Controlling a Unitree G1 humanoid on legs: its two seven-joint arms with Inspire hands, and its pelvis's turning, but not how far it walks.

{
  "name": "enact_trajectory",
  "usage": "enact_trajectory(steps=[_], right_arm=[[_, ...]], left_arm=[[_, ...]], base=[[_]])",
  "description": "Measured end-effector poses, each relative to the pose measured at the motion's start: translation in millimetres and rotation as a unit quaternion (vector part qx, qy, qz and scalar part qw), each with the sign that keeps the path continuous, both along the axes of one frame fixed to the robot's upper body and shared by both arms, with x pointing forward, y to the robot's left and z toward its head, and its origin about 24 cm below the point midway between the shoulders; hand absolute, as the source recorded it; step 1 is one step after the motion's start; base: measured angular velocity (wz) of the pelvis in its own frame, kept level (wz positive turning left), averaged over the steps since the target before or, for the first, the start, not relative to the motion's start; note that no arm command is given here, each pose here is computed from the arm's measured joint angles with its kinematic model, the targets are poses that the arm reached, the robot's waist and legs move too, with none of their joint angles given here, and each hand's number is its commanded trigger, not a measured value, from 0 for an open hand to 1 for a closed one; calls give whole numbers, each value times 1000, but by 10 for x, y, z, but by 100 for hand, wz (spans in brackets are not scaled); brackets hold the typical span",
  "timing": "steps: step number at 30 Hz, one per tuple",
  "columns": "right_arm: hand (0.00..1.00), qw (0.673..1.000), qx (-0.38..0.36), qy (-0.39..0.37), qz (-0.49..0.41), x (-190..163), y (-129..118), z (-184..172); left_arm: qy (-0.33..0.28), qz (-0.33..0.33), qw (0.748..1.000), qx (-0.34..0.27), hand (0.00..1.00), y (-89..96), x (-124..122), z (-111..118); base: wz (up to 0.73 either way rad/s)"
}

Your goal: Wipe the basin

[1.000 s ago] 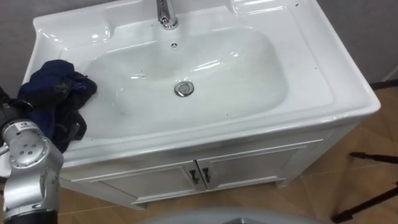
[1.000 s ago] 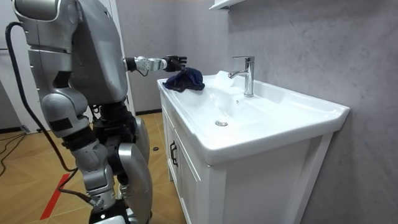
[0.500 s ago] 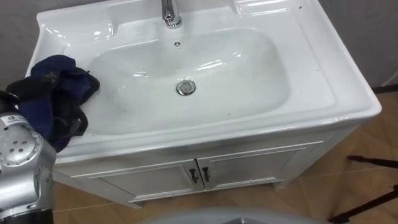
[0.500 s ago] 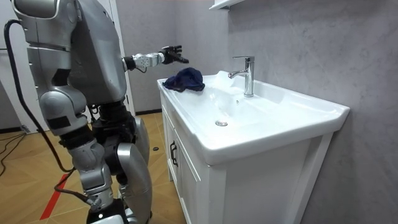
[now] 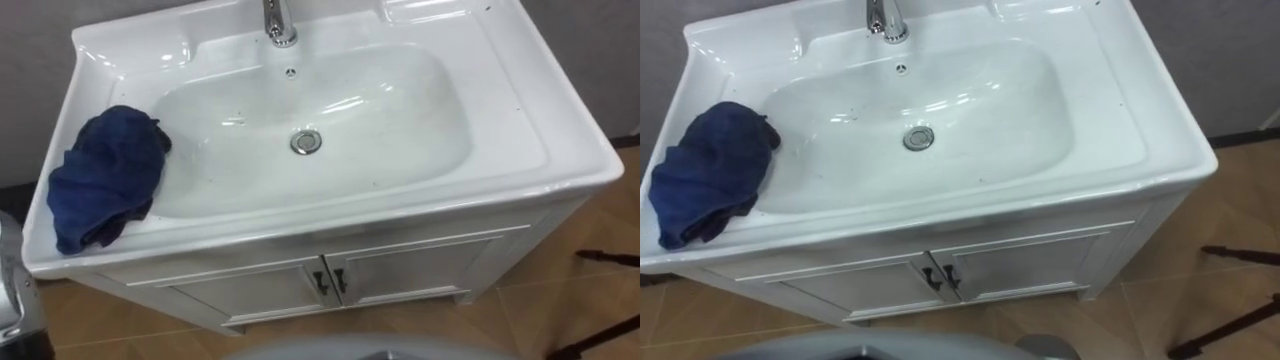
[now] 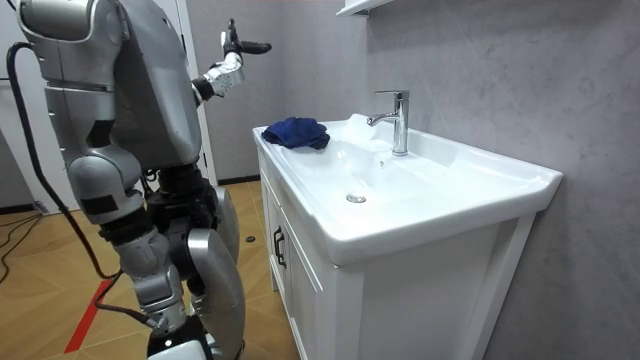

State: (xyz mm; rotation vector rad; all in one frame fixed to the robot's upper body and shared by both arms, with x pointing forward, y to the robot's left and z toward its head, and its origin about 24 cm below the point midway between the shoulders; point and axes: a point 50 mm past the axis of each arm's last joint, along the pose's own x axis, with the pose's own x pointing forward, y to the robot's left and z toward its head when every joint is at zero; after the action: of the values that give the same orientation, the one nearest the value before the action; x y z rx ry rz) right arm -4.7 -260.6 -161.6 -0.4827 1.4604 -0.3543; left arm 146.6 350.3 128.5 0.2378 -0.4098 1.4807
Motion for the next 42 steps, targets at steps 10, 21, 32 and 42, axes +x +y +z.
enact_trajectory(steps=[10, 21, 32, 42], right_arm=[[0, 1000, 12, 18, 6, -112, -19, 2], [0, 999, -2, 22, 23, -58, -120, 32], [0, 999, -18, -20, 39, 212, -226, 90], [0, 998, -14, -14, 52, 205, -227, 89]], left_arm=[[43, 90, 995, 0, 0, 203, -294, -168], [105, 179, 976, -72, 0, 407, -673, -571], [134, 257, 929, -231, 0, 374, -1200, -1165], [247, 308, 830, -393, 0, -59, -1796, -1956]], base=[[4], [14], [16], [9]])
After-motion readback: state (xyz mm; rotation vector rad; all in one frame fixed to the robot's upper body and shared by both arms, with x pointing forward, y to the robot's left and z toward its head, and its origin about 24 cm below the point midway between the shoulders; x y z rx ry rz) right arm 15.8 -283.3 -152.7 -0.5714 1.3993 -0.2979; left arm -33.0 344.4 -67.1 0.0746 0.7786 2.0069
